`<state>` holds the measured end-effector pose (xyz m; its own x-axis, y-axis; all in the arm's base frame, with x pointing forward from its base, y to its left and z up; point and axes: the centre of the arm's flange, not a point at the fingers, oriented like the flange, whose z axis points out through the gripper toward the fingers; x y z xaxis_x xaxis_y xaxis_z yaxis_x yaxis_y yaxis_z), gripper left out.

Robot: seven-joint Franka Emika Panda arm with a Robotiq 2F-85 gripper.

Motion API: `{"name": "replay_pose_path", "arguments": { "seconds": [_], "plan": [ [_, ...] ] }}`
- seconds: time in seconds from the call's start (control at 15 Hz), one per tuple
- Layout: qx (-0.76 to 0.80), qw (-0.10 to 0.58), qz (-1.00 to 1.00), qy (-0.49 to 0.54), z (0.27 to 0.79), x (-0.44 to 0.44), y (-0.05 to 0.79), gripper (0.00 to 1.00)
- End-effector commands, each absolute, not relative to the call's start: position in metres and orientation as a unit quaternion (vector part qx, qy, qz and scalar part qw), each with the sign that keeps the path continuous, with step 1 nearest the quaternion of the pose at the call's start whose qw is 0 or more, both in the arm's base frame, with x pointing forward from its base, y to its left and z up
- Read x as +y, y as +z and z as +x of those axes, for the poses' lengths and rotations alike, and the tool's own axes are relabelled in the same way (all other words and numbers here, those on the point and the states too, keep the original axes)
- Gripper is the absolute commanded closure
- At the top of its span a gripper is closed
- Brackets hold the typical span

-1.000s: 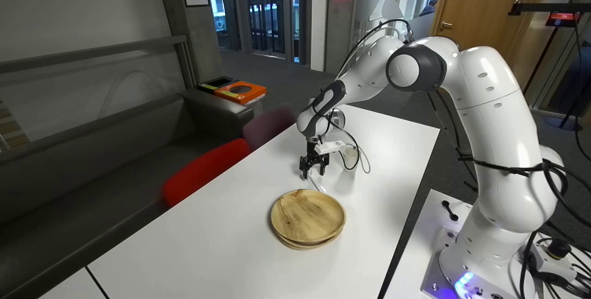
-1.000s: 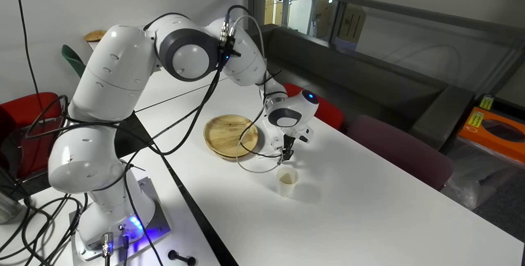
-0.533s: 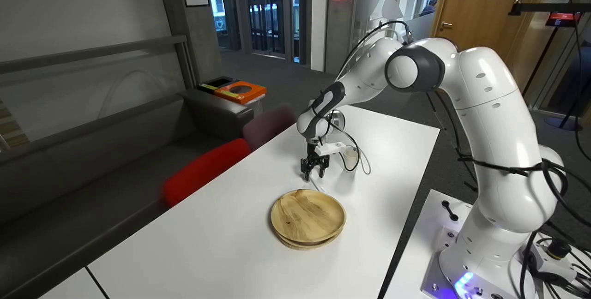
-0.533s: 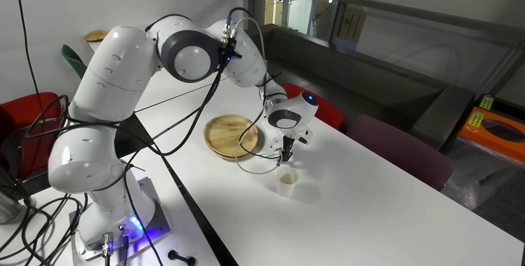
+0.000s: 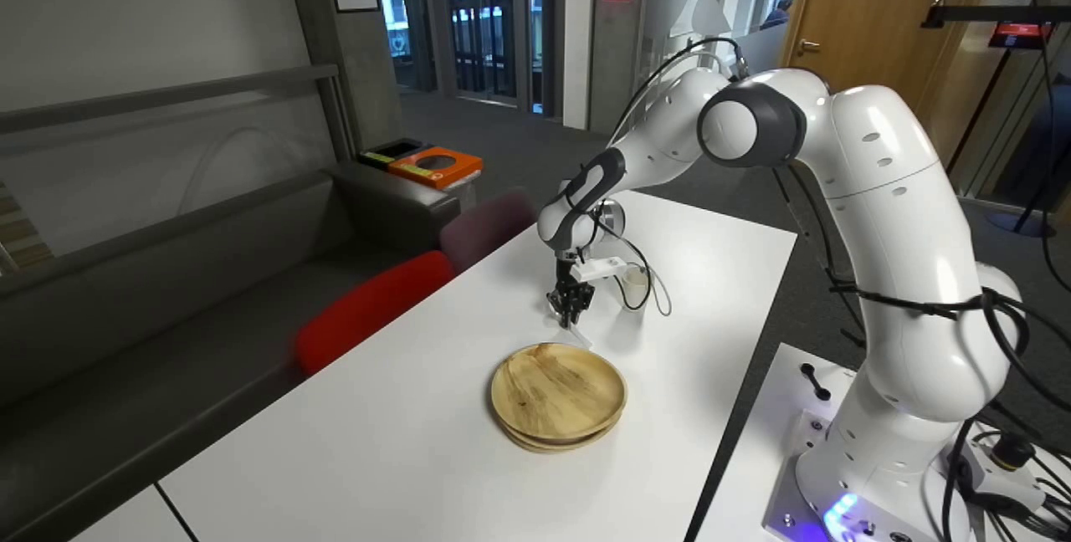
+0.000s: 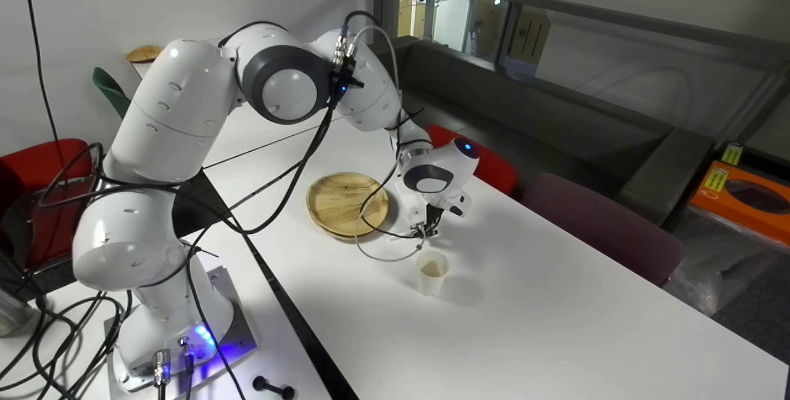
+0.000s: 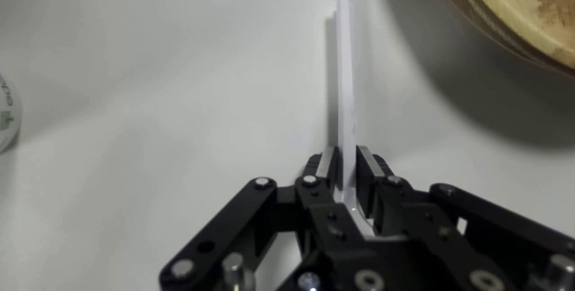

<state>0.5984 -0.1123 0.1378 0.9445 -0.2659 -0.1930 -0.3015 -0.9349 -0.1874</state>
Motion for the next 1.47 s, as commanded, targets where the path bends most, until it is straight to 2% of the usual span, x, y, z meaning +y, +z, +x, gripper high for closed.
{"name": "replay_pose_path", "arguments": {
  "seconds": [0.0, 0.07, 0.6, 1.4],
  "plan": [
    [0.149, 0.115, -0.978, 0.092, 0.605, -0.114, 0.143, 1.00],
    [0.149, 0.115, -0.978, 0.091, 0.605, -0.114, 0.145, 0.98],
    [0.114, 0.117, -0.984, 0.064, 0.594, -0.102, 0.173, 0.97],
    [-0.059, 0.155, -0.986, 0.014, 0.530, -0.035, 0.277, 0.97]
  ]
}}
